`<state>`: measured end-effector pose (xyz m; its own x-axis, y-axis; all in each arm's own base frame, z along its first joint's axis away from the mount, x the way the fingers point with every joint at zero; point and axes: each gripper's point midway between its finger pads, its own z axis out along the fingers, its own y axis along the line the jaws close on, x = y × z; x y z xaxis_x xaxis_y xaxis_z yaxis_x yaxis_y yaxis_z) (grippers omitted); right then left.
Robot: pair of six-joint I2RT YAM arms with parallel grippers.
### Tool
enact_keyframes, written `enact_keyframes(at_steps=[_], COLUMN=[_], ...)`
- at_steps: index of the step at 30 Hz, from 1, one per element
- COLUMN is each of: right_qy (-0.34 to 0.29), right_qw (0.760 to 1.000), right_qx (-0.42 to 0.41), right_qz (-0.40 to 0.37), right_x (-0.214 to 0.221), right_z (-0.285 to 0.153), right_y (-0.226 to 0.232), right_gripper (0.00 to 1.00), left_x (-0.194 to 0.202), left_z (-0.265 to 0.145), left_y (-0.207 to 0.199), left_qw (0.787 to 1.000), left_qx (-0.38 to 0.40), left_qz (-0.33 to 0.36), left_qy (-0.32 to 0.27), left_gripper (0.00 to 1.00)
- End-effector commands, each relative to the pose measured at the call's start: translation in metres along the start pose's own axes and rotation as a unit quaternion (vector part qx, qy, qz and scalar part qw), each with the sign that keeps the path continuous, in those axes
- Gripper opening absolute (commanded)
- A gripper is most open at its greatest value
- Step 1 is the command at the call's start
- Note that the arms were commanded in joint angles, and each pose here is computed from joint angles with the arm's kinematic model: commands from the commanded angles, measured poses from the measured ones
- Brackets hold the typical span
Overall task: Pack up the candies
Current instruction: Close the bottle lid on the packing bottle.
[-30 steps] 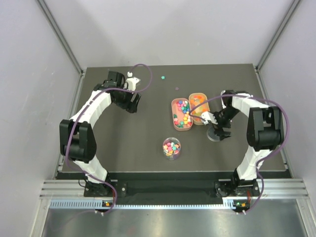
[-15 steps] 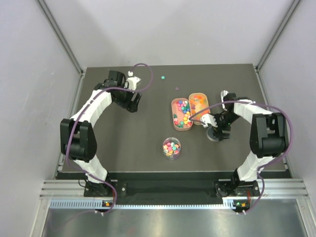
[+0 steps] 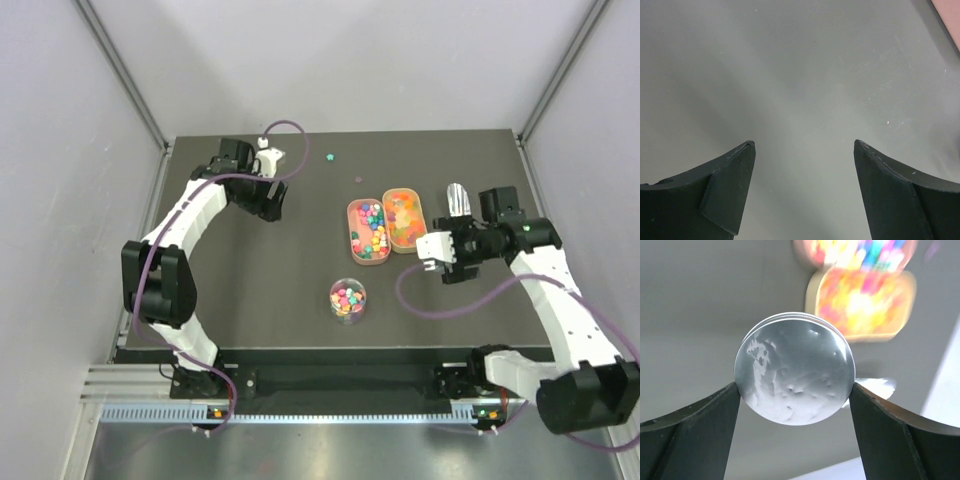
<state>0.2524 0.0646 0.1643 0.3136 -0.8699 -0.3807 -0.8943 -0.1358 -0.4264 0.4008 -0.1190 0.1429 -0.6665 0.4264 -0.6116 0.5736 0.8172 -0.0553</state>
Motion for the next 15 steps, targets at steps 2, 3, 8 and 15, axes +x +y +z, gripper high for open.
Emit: enact_keyframes(at_steps=[2, 3, 8, 15], right_qy=[-0.097, -0.105, -0.147, -0.135], right_qw=[0.995, 0.994, 0.985, 0.979], right_qx=[-0.023, -0.025, -0.087, -0.145], right_qz=[-0.017, -0.001, 0.002, -0.056], right_x=[-0.087, -0.099, -0.157, -0.197], right_z=[0.005, 0.006, 0.040, 0.065], right_y=[-0.002, -0.005, -0.003, 0.012], right_gripper=[0.83, 0.82, 0.79, 0.81], left_x=[-0.011, -0.009, 0.005, 0.017], left_z=[-0.006, -0.007, -0.015, -0.040], left_y=[0.009, 0.009, 0.012, -0.003], left_qw=[0.997, 0.997, 0.996, 0.997], left_qx=[-0.041, -0.046, -0.067, -0.053], left_qz=[-0.055, -0.060, -0.062, -0.049], left_qy=[-0.028, -0.026, -0.008, -0.026], left_gripper=[0.87, 0.88, 0.87, 0.87])
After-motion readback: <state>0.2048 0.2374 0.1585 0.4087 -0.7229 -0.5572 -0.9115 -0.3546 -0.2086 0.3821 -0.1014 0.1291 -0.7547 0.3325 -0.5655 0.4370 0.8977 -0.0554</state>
